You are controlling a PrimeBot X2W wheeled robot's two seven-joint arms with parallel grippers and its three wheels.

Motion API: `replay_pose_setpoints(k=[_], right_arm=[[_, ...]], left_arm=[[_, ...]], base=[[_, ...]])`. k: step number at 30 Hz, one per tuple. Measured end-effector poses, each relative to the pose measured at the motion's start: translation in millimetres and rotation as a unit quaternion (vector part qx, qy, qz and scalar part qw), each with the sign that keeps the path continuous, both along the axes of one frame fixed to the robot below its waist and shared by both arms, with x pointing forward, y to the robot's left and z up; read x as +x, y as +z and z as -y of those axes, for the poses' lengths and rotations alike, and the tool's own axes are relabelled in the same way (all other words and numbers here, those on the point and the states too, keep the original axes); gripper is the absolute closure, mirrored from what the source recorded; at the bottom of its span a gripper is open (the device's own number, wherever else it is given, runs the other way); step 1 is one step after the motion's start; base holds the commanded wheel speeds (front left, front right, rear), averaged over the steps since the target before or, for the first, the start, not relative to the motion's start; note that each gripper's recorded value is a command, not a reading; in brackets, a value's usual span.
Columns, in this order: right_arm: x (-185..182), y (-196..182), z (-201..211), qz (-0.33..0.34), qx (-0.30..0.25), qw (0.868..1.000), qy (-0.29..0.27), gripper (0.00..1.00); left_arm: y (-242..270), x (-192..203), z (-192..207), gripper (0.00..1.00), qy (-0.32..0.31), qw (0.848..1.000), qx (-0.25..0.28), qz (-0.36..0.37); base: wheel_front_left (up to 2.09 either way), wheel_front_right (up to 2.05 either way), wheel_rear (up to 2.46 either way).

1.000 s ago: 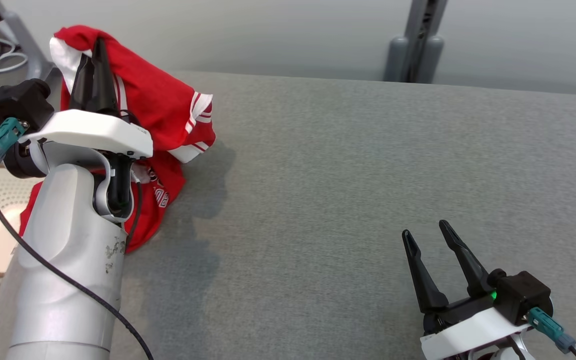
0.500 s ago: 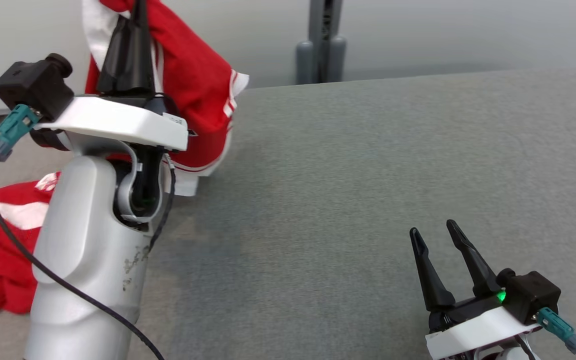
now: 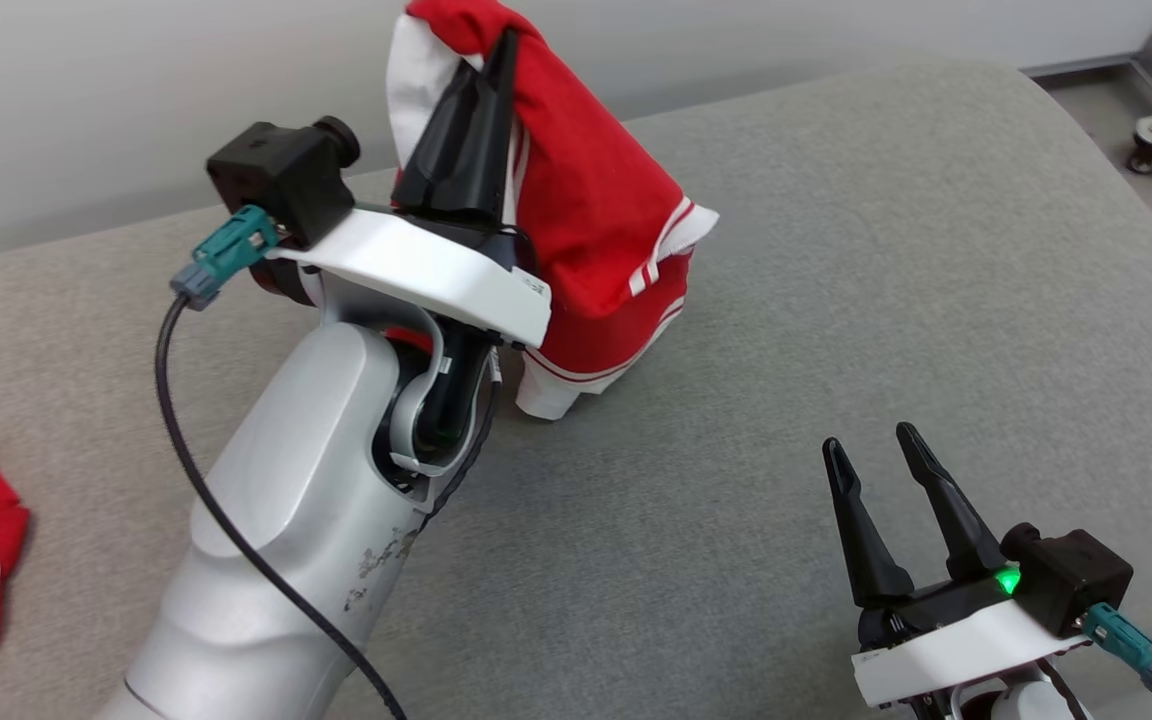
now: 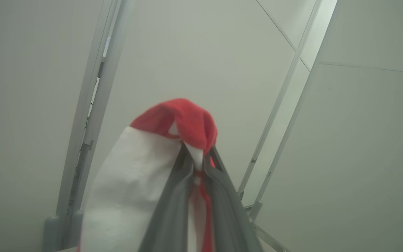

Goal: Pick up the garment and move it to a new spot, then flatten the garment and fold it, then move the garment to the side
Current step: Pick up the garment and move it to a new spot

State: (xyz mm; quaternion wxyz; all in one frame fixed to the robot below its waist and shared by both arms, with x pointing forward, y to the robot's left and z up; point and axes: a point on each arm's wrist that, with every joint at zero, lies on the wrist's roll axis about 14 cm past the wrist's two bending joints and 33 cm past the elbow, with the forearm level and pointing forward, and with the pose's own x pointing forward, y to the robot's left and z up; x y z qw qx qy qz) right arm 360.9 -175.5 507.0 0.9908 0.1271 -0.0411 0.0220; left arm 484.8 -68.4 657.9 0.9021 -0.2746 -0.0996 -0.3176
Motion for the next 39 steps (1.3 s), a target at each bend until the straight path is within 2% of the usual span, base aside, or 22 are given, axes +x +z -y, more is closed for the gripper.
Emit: replay_pose_setpoints(k=[3,7,13,14,16,18,19,20,23,26,32,36,39], right_arm=[[-4,-4,9,-0.007,0.001,1.0,-0.016,0.0],[-3,-6,18,-0.012,0.001,1.0,-0.029,0.0],[2,-10,25,-0.019,0.004,0.999,-0.039,0.0],[3,-12,24,-0.022,0.004,0.999,-0.038,0.0],[4,-15,24,-0.026,0.004,0.999,-0.037,0.0],[5,-16,23,-0.028,0.005,0.999,-0.035,0.0],[6,-17,22,-0.028,0.005,0.999,-0.034,0.0],[6,-17,22,-0.029,0.005,0.999,-0.033,0.0],[8,-18,18,-0.03,0.006,0.999,-0.028,0.0],[11,-18,14,-0.029,0.007,0.999,-0.022,0.0],[13,-16,0,-0.024,0.003,1.0,0.001,0.0],[11,-12,-11,-0.016,0.002,1.0,0.017,0.0],[9,-6,-19,-0.007,0.002,1.0,0.029,0.0]], left_arm=[[-16,0,23,1.0,-0.026,0.999,0.008,-0.024],[-59,1,44,1.0,-0.045,0.995,0.047,-0.082],[-127,7,47,1.0,-0.037,0.981,0.087,-0.168],[-138,8,46,0.92,-0.034,0.979,0.097,-0.178],[-157,6,44,0.57,-0.032,0.973,0.115,-0.195],[-173,4,41,0.33,-0.032,0.968,0.13,-0.211],[-181,3,39,0.15,-0.033,0.965,0.139,-0.222],[-188,0,38,0.0,-0.035,0.961,0.147,-0.23],[-197,-1,34,0.0,-0.033,0.959,0.149,-0.239],[-182,4,32,0.0,-0.029,0.967,0.136,-0.213],[-148,5,20,0.0,-0.019,0.98,0.141,-0.137],[-117,9,-14,0.0,0.032,0.987,0.136,-0.085],[-113,-1,-52,0.0,0.088,0.984,0.135,-0.075]], base=[[0.0,0.0,0.0],[0.0,0.0,0.0],[0.0,0.0,0.0],[0.0,0.0,0.0],[0.0,0.0,0.0],[0.0,0.0,0.0],[0.0,0.0,0.0],[0.0,0.0,0.0],[0.0,0.0,0.0],[0.0,0.0,0.0],[0.0,0.0,0.0],[0.0,0.0,0.0],[0.0,0.0,0.0]])
